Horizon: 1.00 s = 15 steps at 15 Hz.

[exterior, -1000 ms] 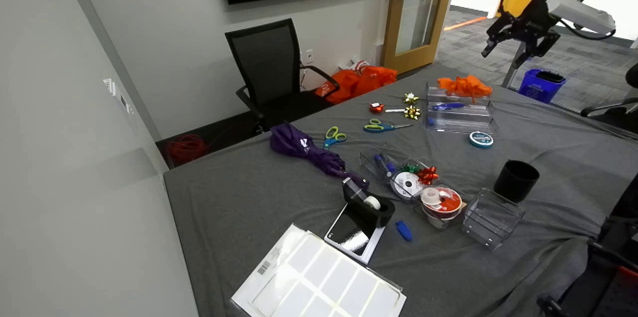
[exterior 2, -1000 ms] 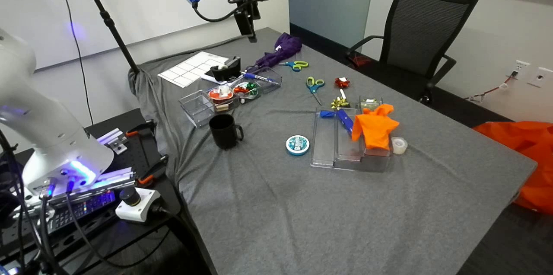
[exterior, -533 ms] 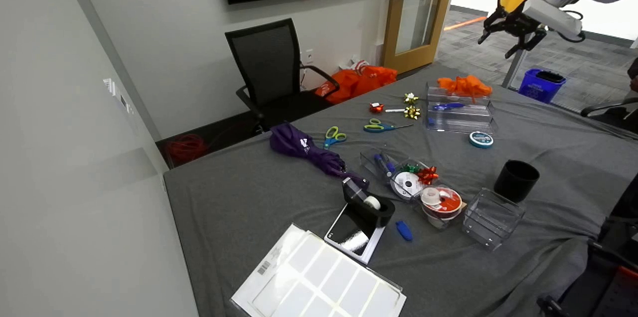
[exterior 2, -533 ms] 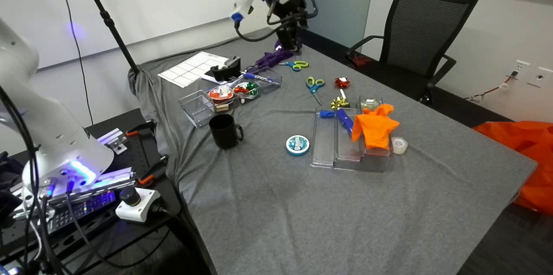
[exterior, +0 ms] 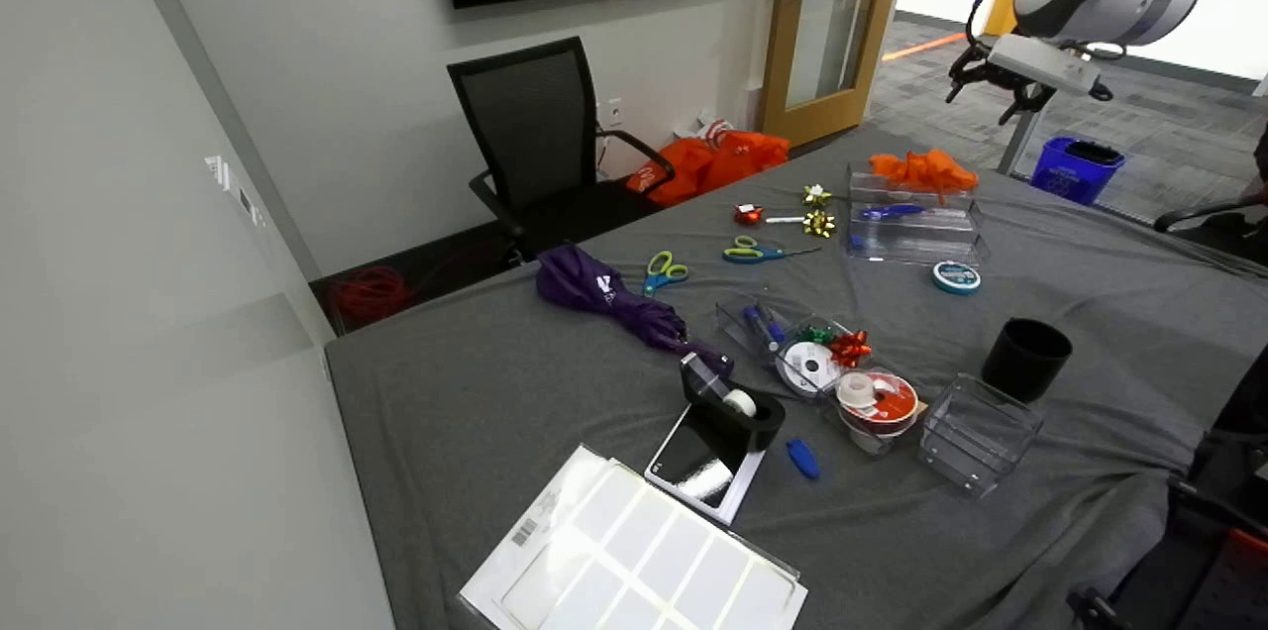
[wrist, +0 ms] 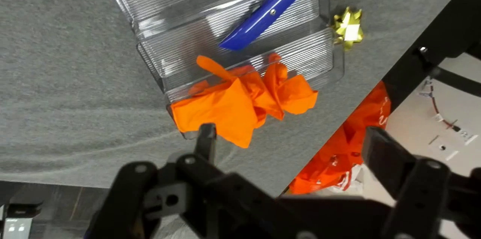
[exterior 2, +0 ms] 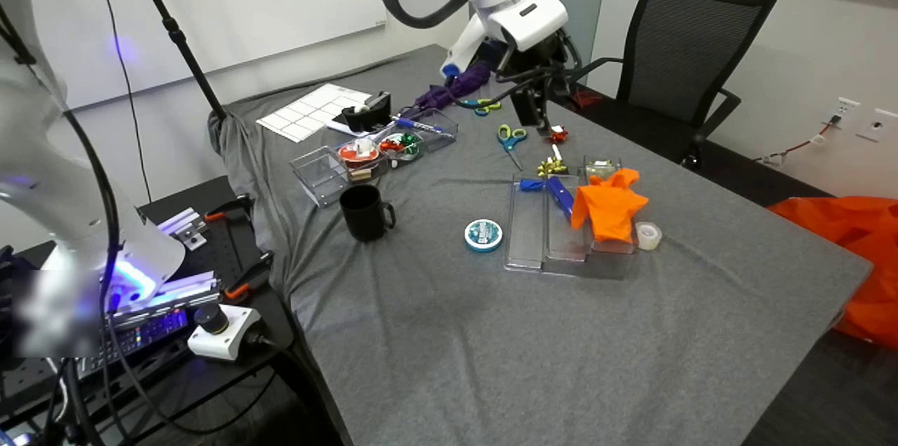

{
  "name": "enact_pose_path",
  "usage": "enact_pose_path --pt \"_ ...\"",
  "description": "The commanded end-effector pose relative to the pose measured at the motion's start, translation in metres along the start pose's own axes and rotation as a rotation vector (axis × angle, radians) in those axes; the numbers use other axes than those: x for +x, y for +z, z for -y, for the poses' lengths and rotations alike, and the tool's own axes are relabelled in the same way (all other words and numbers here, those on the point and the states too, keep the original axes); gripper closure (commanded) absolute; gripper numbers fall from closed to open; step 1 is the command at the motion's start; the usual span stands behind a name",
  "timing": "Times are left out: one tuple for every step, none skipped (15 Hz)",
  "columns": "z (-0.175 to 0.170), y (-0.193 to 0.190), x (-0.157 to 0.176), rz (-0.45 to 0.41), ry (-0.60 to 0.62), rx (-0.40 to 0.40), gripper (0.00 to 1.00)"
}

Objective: Pick up the orange thing from the stairs and put it into the clear box

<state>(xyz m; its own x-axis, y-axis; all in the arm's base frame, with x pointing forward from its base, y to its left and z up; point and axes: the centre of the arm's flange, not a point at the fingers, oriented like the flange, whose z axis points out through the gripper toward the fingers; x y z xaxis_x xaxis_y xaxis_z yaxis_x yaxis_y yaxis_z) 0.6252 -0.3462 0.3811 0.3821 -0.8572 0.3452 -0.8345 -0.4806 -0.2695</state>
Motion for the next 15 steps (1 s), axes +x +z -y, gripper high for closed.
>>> enact_pose_path --pt "-0.001 0.036 0.025 -0.028 0.012 -0.076 0.0" --pt "-0.003 0.044 0.027 -0.008 0.014 -0.072 0.0" --pt "-0.004 0.051 0.028 0.007 0.012 -0.064 0.0" --pt "-0.003 0.059 0.029 0.015 0.001 -0.04 0.0" --pt "-0.01 0.045 0.014 -0.009 0.011 -0.061 0.0" --pt "-0.01 0.05 0.014 -0.007 0.01 -0.062 0.0" --pt "-0.01 0.051 0.013 -0.006 0.01 -0.064 0.0" --pt "-0.01 0.05 0.013 -0.007 0.01 -0.062 0.0" --pt "-0.009 0.049 0.014 -0.008 0.01 -0.062 0.0" --pt "-0.009 0.049 0.014 -0.008 0.01 -0.061 0.0" --pt "-0.006 0.051 0.009 -0.024 -0.001 -0.092 0.0" --pt "-0.002 0.059 0.005 -0.043 -0.017 -0.125 0.0" --pt "0.001 0.066 0.003 -0.058 -0.023 -0.147 0.0" --pt "0.003 0.075 0.002 -0.07 -0.031 -0.174 0.0" --pt "0.004 0.083 0.0 -0.071 -0.039 -0.201 0.0"
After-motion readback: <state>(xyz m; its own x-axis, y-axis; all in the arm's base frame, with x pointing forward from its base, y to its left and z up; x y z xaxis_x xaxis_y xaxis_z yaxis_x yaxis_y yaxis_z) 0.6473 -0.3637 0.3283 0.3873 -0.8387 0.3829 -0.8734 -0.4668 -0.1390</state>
